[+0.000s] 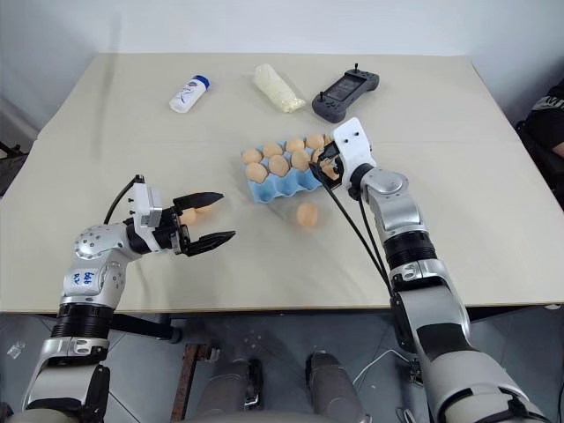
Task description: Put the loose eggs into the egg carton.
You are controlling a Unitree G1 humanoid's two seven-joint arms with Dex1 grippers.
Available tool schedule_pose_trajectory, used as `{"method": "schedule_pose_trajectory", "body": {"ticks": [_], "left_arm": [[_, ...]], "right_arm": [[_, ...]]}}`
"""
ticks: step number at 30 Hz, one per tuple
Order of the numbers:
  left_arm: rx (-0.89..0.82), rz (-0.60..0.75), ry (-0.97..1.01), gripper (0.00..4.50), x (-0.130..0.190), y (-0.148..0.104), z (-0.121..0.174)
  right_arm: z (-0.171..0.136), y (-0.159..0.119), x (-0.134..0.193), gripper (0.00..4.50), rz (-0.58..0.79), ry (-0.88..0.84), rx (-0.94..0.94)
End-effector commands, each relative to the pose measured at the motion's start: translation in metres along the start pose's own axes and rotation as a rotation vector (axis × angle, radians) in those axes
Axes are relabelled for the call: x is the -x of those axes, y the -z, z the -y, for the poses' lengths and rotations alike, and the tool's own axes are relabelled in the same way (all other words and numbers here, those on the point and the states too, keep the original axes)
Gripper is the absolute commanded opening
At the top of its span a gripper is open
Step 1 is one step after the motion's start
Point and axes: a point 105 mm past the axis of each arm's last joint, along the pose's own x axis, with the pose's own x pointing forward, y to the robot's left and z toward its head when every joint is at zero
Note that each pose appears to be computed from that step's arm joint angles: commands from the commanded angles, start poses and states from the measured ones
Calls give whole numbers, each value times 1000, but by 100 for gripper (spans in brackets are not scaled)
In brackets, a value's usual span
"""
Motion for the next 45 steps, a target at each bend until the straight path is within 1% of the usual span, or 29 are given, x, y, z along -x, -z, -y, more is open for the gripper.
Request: {"method": "schedule_pose_trajectory", "body": {"ticks": [1, 3, 5, 7, 10, 14, 17, 19, 21, 24, 28, 32, 33, 35, 38, 43, 45], "left_arm": [[-45, 30, -3, 450, -1, -13, -3], [-45, 32, -1, 450, -1, -13, -3], [-43, 33, -2, 450, 0, -13, -3], [-41, 33, -5, 450, 1, -13, -3], [-42, 38, -23, 450, 3, -12, -4], [-30, 47, -33, 450, 4, -10, -2], [-24, 46, -45, 450, 6, -7, 0], [-17, 40, -61, 450, 9, -4, 1], [-11, 38, -75, 450, 11, -2, 3], [-4, 35, -91, 450, 15, 0, 6], [-1, 32, -112, 450, 20, 1, 9], [-8, 33, -123, 450, 21, 0, 11], [-8, 33, -124, 450, 21, 0, 11], [-8, 35, -125, 450, 21, 0, 13], [-12, 42, -127, 450, 20, 0, 14], [-6, 41, -113, 450, 19, 4, 21], [-2, 29, -102, 450, 19, 7, 24]], "right_arm": [[8, -25, 13, 446, 93, -7, 1], [2, -30, 23, 446, 125, -74, -3], [-5, -30, 40, 446, 132, -160, 15], [-6, -27, 57, 446, 132, -200, 26], [1, -15, 88, 446, 123, -226, 35], [-2, 2, 123, 446, 104, -329, 5], [-4, 21, 147, 446, 34, -385, -25], [-8, 30, 160, 446, 0, -427, -43], [-6, 37, 168, 446, -19, -429, -56], [-6, 39, 174, 446, -20, -428, -69], [-14, 35, 171, 446, 2, -425, -68], [-43, 18, 145, 446, 100, -412, -92], [-50, 17, 137, 446, 103, -404, -99], [-58, 18, 122, 446, 113, -371, -97], [-59, 20, 97, 446, 121, -288, -96], [-69, 31, 70, 446, 104, -255, -72], [-71, 34, 65, 446, 96, -252, -60]]}}
